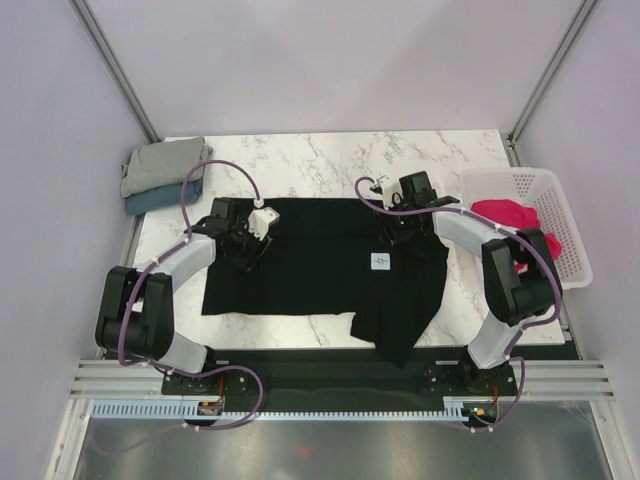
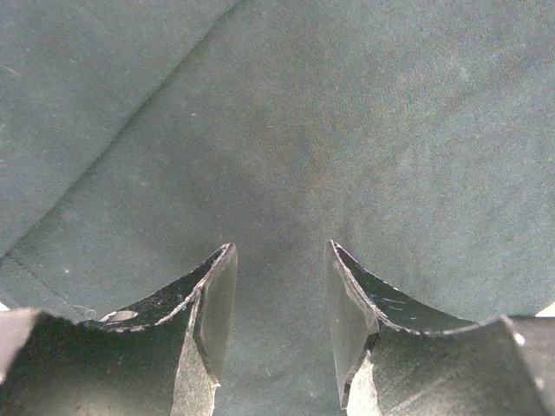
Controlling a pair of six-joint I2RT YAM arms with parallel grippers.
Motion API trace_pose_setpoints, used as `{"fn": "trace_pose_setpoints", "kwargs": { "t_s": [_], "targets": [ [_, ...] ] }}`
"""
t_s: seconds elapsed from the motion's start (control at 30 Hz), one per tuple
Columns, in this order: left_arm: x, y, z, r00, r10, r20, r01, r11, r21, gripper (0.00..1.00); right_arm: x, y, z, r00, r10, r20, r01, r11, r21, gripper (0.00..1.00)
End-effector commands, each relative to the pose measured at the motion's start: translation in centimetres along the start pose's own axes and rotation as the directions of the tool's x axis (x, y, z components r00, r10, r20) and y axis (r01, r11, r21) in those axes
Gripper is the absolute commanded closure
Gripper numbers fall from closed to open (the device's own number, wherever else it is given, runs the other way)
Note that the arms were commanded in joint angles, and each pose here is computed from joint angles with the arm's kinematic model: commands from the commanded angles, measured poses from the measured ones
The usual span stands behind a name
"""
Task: Fold and stack the t-shirts
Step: Fold the tshirt
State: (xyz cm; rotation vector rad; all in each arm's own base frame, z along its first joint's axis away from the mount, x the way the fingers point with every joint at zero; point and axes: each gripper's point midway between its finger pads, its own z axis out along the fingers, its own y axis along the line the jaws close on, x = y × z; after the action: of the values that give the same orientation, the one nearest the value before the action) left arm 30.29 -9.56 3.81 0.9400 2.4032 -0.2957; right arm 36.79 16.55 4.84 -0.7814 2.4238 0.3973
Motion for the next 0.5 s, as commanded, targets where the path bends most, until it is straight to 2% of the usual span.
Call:
{"fn": "trace_pose_setpoints", "kwargs": {
  "t_s": [0.0, 0.47],
  "targets": [
    [-0.7, -0.6, 0.5, 0.999, -0.024, 0.032, 0.023, 0.999, 0.030, 0.48, -1.2, 1.0, -2.4, 0.997, -0.034, 0.064, 0.034, 0.999, 0.002, 0.58],
    [-0.6, -1.1, 0.6, 0.999, -0.022, 0.032, 0.021, 0.999, 0.026, 0.48, 2.6, 3.1, -0.4, 0.998, 0.026, -0.056, -0.033, 0.992, -0.124, 0.58]
  ]
}}
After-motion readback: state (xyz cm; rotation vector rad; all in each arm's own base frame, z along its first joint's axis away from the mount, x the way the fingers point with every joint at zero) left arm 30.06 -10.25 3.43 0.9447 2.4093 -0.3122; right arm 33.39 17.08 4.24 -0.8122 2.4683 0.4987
